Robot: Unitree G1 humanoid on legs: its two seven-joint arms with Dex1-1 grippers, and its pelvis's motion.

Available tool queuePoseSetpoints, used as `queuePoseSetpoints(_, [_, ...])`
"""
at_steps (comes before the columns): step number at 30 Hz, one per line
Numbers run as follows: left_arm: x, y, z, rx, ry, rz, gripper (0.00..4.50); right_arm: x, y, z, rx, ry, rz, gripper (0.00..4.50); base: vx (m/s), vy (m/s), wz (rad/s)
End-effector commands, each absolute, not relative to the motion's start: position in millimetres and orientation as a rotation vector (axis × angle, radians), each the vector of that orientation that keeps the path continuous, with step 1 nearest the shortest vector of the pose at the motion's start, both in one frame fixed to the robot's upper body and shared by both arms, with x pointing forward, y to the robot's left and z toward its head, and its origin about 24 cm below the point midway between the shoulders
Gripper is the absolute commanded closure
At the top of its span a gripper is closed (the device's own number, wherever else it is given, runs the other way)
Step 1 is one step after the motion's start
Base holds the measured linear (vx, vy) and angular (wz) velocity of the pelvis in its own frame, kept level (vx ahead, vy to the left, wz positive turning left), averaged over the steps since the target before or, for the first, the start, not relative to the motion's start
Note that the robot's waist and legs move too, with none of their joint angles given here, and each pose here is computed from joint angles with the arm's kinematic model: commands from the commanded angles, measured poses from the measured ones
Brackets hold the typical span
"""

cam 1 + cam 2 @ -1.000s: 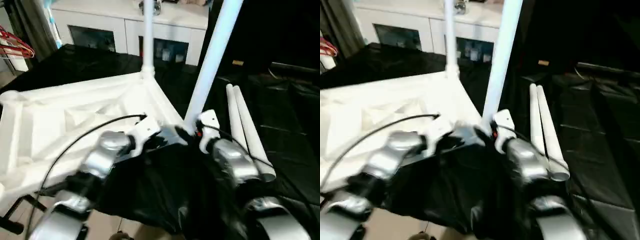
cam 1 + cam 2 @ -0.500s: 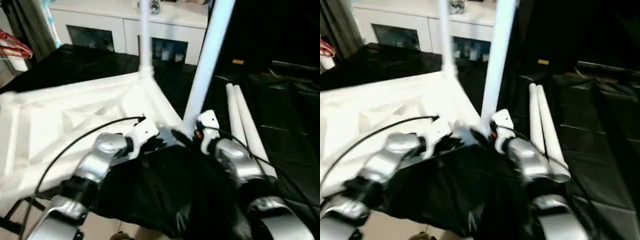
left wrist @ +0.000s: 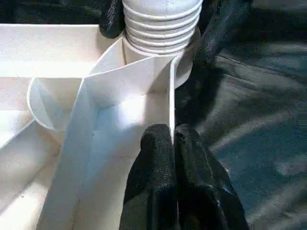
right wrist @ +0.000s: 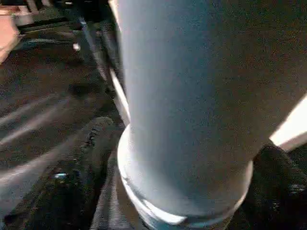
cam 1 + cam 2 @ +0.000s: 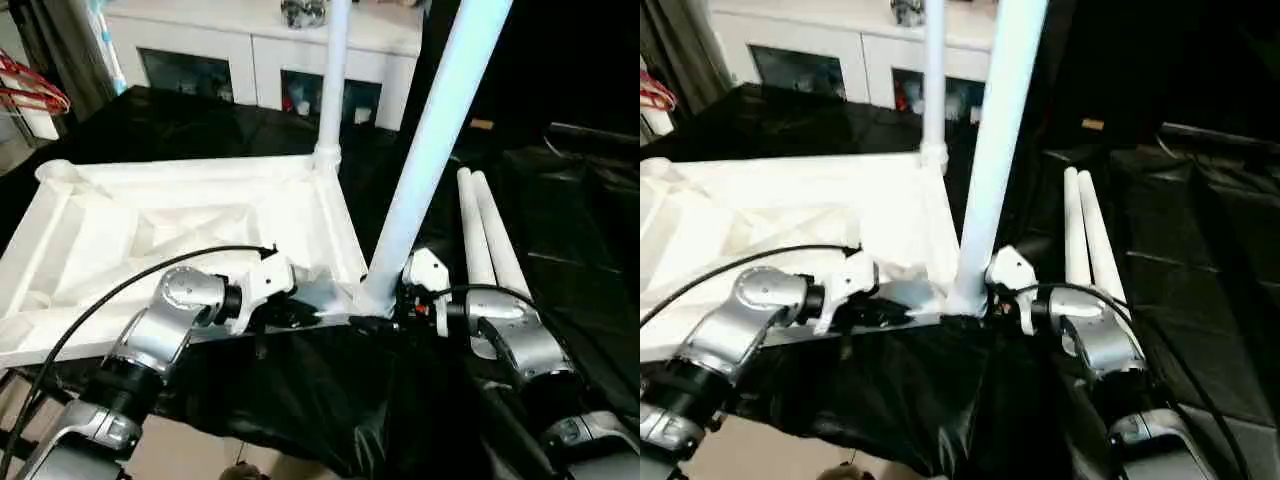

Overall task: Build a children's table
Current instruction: Rotate leg to tighten

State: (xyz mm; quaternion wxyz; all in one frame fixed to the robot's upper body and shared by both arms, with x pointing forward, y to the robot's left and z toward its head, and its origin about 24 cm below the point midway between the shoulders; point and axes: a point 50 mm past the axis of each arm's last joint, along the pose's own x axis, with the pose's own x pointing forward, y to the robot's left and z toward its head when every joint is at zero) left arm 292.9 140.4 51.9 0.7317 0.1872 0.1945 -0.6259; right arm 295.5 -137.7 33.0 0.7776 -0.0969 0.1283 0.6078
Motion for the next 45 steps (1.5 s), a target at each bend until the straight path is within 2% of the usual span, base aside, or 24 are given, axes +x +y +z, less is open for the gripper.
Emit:
queuePoseSetpoints(1, [288.1, 134.0, 51.6, 0.401, 0.427, -1.433, 4.5, 288.2, -126.1, 34.4, -0.2, 0.278, 1.419, 1.11, 0.0, 0.0, 0.0])
queuePoseSetpoints(5, [287.4, 135.2, 52.1, 0.394, 0.432, -1.439, 4.5, 285.3, -124.2, 33.9, -0.195, 0.282, 1.44, 1.54, 0.0, 0.0, 0.0])
queuePoseSetpoints(9, [287.4, 134.2, 51.9, 0.382, 0.428, -1.435, 4.5, 283.6, -122.7, 32.7, -0.177, 0.288, 1.449, 1.72, 0.0, 0.0, 0.0])
queuePoseSetpoints(12, [289.9, 128.7, 51.2, 0.371, 0.41, -1.403, 4.5, 284.2, -120.5, 28.0, -0.129, 0.302, 1.397, 1.76, 0.0, 0.0, 0.0])
queuePoseSetpoints(18, [307.0, 116.4, 47.0, 0.399, 0.384, -1.223, 4.5, 301.8, -112.5, 17.4, -0.098, 0.293, 1.109, 1.77, 0.0, 0.0, 0.0])
queuePoseSetpoints(19, [316.4, 107.4, 47.8, 0.378, 0.361, -1.131, 4.5, 311.0, -107.3, 13.3, -0.077, 0.298, 0.962, 1.77, 0.0, 0.0, 0.0])
queuePoseSetpoints(20, [316.4, 107.4, 47.8, 0.378, 0.361, -1.131, 4.5, 311.0, -107.3, 13.3, -0.077, 0.298, 0.962, 1.78, 0.0, 0.0, 0.0])
queuePoseSetpoints(24, [325.9, 92.1, 50.1, 0.347, 0.335, -1.034, 4.5, 321.5, -98.0, 9.1, -0.024, 0.315, 0.773, 1.78, 0.0, 0.0, 0.0])
queuePoseSetpoints(26, [330.8, 76.7, 52.0, 0.337, 0.309, -0.975, 4.5, 328.2, -85.5, 6.7, 0.006, 0.338, 0.633, 1.78, 0.0, 0.0, 0.0])
queuePoseSetpoints(29, [329.7, 70.0, 52.3, 0.338, 0.298, -0.985, 4.5, 328.9, -77.5, 8.8, -0.001, 0.312, 0.633, 1.78, 0.0, 0.0, 0.0])
queuePoseSetpoints(30, [327.6, 66.7, 52.5, 0.345, 0.289, -1.008, 4.5, 328.3, -72.8, 11.3, 0.014, 0.288, 0.66, 1.22, 0.0, 0.0, 0.0])
queuePoseSetpoints(34, [324.3, 66.5, 51.1, 0.352, 0.282, -1.046, 4.5, 329.9, -71.1, 15.9, 0.061, 0.266, 0.688, 0.86, 0.0, 0.0, 0.0])
queuePoseSetpoints(37, [322.0, 70.0, 50.2, 0.355, 0.282, -1.073, 4.5, 332.8, -74.8, 19.3, 0.036, 0.247, 0.699, 0.58, 0.0, 0.0, 0.0])
queuePoseSetpoints(41, [318.0, 77.4, 48.5, 0.374, 0.294, -1.123, 4.5, 333.1, -82.8, 23.0, -0.003, 0.228, 0.774, 0.51, 0.0, 0.0, 0.0])
queuePoseSetpoints(45, [311.5, 90.7, 47.5, 0.388, 0.315, -1.211, 4.5, 323.8, -95.2, 27.9, -0.035, 0.207, 0.984, 0.51, 0.0, 0.0, 0.0])
